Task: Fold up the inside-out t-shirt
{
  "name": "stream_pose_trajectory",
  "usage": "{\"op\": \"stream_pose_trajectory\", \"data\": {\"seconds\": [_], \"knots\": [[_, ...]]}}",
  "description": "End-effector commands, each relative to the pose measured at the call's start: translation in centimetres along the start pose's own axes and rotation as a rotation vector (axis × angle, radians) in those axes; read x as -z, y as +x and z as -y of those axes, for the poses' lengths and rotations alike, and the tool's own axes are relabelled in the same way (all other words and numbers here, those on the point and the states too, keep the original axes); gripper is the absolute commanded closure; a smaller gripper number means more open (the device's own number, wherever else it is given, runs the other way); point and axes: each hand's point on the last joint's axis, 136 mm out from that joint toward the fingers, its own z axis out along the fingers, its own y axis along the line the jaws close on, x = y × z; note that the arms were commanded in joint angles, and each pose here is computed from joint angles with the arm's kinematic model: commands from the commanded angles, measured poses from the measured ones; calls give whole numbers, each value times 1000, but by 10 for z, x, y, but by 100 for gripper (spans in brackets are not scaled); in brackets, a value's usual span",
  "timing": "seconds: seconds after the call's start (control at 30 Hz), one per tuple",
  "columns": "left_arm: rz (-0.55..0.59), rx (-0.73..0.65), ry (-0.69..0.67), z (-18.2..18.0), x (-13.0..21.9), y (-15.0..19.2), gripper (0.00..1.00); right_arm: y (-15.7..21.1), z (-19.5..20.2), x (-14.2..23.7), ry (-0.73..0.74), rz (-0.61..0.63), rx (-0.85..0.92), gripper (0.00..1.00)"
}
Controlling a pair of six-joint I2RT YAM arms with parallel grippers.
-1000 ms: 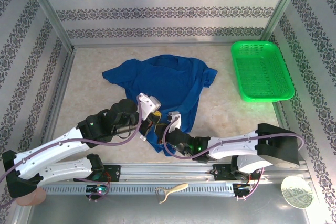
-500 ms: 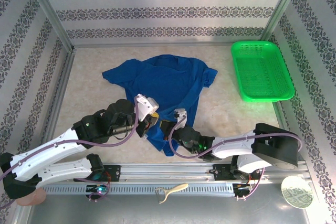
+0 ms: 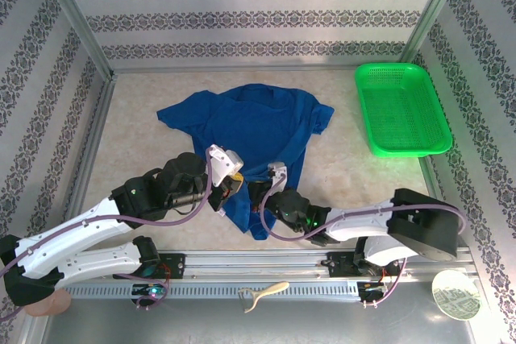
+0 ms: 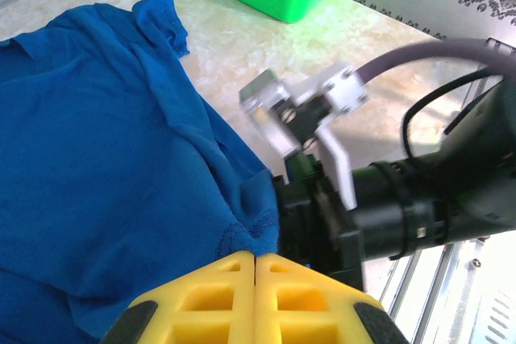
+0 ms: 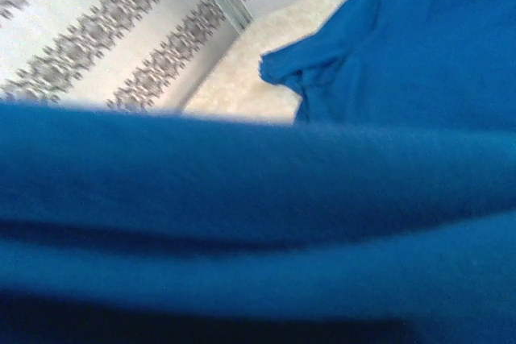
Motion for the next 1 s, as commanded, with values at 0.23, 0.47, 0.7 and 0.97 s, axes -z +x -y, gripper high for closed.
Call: {"op": "stream_pose_trajectory", "data": {"seconds": [0.23, 0.47, 0.7, 0.97], "knots": [[60, 60, 31, 5, 1, -31, 100, 42, -21, -2, 109, 35, 255, 100], [79, 54, 51, 9, 6, -39, 100, 70, -5, -19, 143, -19, 189, 100], [105, 52, 63, 11, 20, -41, 100, 61, 26, -39, 161, -70, 62, 100], [100, 25, 57, 10, 32, -37, 100, 45, 45, -43, 126, -87, -9, 100]]}}
